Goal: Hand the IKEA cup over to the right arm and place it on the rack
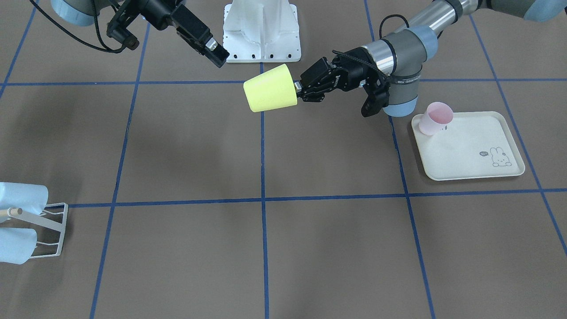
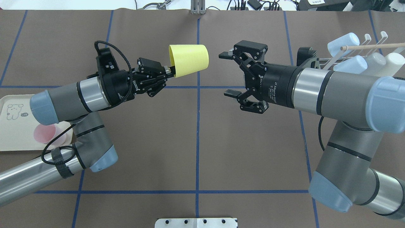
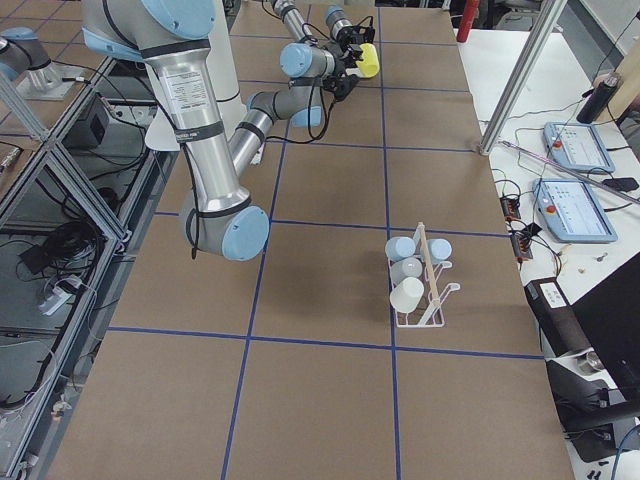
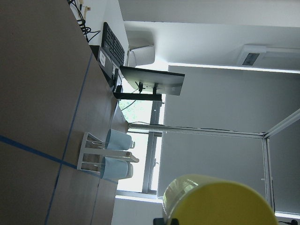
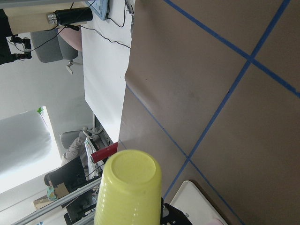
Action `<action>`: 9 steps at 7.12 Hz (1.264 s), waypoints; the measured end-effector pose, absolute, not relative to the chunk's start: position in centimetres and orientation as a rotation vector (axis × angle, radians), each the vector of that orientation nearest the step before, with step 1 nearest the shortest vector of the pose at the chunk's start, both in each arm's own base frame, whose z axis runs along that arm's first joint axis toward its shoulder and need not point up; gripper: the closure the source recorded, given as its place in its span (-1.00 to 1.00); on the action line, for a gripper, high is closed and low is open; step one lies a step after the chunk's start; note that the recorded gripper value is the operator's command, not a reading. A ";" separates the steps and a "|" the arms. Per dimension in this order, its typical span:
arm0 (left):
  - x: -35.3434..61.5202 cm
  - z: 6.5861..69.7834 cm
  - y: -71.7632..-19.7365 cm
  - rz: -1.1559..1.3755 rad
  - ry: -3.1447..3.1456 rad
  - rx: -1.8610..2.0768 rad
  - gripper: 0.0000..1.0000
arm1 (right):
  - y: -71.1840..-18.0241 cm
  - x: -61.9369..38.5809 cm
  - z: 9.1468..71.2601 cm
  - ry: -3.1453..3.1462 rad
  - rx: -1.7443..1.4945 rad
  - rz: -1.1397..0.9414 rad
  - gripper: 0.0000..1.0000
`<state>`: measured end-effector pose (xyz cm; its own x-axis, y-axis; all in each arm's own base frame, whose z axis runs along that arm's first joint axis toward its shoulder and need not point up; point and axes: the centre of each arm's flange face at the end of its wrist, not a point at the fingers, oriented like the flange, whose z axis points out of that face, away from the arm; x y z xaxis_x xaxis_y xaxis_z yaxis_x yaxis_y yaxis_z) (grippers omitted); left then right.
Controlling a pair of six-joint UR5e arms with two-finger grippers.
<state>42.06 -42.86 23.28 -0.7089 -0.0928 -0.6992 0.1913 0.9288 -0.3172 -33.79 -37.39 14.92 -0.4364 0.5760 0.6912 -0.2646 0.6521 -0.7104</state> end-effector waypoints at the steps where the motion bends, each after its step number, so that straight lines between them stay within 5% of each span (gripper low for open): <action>1: 42.7 23.1 -42.1 -0.463 2.320 0.057 1.00 | -37.6 -33.8 14.9 -1.786 -0.251 0.976 -1.00; 9: 44.2 20.5 -41.5 -0.430 2.346 0.042 1.00 | -38.3 -34.4 14.8 -1.784 -0.253 0.989 -1.00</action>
<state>44.23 -41.54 20.46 -0.7267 -0.0936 -0.6805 0.1538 0.9433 -0.2941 -34.37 -38.33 14.81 -0.4435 0.5824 0.6813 -0.2696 0.6382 -0.7211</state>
